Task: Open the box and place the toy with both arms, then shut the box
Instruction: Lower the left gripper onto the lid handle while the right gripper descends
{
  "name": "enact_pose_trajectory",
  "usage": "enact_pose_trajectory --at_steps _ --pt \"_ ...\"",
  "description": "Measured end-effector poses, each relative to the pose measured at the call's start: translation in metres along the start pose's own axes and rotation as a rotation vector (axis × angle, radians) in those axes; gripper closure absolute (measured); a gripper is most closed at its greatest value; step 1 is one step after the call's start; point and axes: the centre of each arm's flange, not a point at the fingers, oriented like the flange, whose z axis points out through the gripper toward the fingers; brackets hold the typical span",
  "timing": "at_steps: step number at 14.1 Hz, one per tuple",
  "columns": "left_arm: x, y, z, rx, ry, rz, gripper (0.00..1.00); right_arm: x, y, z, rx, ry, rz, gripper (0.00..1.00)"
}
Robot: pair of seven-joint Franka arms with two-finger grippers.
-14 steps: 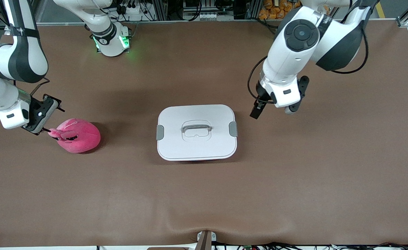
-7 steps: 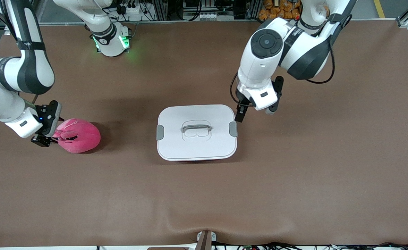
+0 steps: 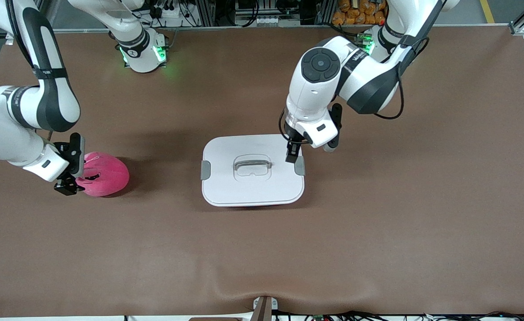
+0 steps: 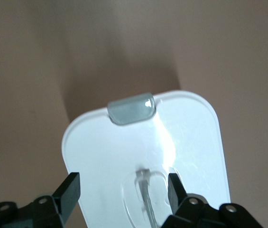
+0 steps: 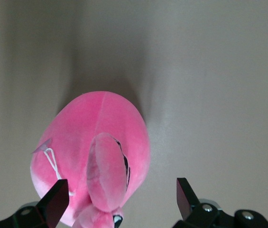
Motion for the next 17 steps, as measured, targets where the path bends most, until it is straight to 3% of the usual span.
enact_pose_trajectory --at_steps 1,5,8,17 --pt "-0.005 0.0 0.003 -0.011 -0.006 -0.01 0.22 -0.001 0.0 0.006 0.003 0.01 -0.01 0.0" --pt "-0.025 0.001 0.015 -0.042 0.01 -0.06 0.26 -0.008 -0.001 0.023 0.007 0.06 -0.034 0.0" --pt "-0.042 0.002 0.023 -0.056 -0.006 -0.088 0.33 -0.006 0.001 0.025 0.008 0.065 -0.041 0.0" --pt "-0.079 -0.001 0.054 -0.122 -0.01 -0.171 0.41 -0.004 0.003 0.022 -0.007 0.093 -0.026 0.0"
